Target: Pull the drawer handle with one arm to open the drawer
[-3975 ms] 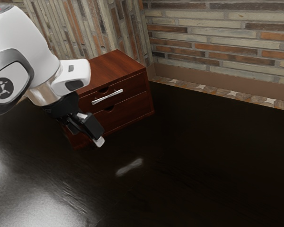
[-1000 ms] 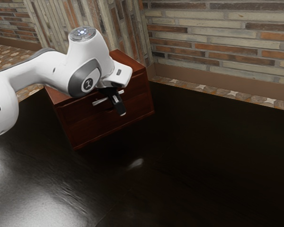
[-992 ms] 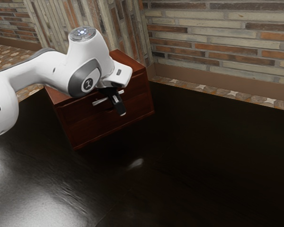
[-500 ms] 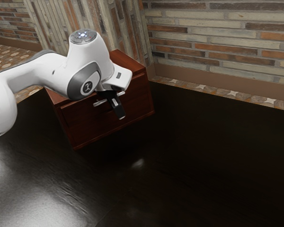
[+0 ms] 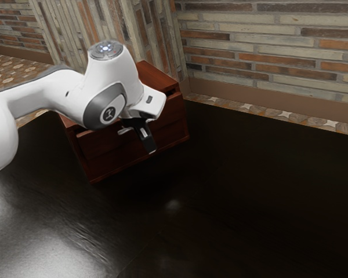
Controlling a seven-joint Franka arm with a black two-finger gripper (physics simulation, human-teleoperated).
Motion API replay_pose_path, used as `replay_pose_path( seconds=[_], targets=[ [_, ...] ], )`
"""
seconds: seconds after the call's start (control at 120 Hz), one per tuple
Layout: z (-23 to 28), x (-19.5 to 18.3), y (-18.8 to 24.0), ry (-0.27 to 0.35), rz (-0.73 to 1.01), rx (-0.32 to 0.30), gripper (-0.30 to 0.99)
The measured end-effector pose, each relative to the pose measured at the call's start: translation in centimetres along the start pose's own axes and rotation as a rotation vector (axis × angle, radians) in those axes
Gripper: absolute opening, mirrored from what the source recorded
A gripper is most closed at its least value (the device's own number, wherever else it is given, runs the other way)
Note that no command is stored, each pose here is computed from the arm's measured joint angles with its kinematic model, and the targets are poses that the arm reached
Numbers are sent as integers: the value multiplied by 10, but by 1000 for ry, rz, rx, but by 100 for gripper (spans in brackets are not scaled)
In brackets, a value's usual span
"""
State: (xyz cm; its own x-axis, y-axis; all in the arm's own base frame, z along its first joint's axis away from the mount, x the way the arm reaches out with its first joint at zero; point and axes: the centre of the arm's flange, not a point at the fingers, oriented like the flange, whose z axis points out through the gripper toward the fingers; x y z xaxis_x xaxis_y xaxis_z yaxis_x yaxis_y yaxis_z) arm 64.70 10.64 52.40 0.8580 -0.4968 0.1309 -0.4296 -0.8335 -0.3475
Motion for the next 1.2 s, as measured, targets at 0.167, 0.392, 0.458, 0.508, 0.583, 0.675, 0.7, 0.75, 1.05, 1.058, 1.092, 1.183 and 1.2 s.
replay_pose_path(
  seconds=[0.167,0.392,0.458,0.508,0.583,0.675,0.7,0.75,1.05,1.058,1.092,1.183,1.2],
  targets=[
    [-5,2,12,2,11,-1,69],
    [-16,1,22,18,13,9,65],
    [-18,3,25,23,15,10,65],
    [-17,3,28,22,17,8,68],
    [-16,6,33,25,21,5,69],
    [-18,7,40,27,27,4,69],
    [-18,8,42,26,29,4,69],
    [-20,8,44,28,30,5,69],
    [-26,7,60,30,36,8,70],
    [-26,7,61,30,37,8,69],
    [-28,7,63,32,38,9,68],
    [-34,7,68,38,41,14,69],
    [-34,7,69,37,41,14,69]
  ],
)
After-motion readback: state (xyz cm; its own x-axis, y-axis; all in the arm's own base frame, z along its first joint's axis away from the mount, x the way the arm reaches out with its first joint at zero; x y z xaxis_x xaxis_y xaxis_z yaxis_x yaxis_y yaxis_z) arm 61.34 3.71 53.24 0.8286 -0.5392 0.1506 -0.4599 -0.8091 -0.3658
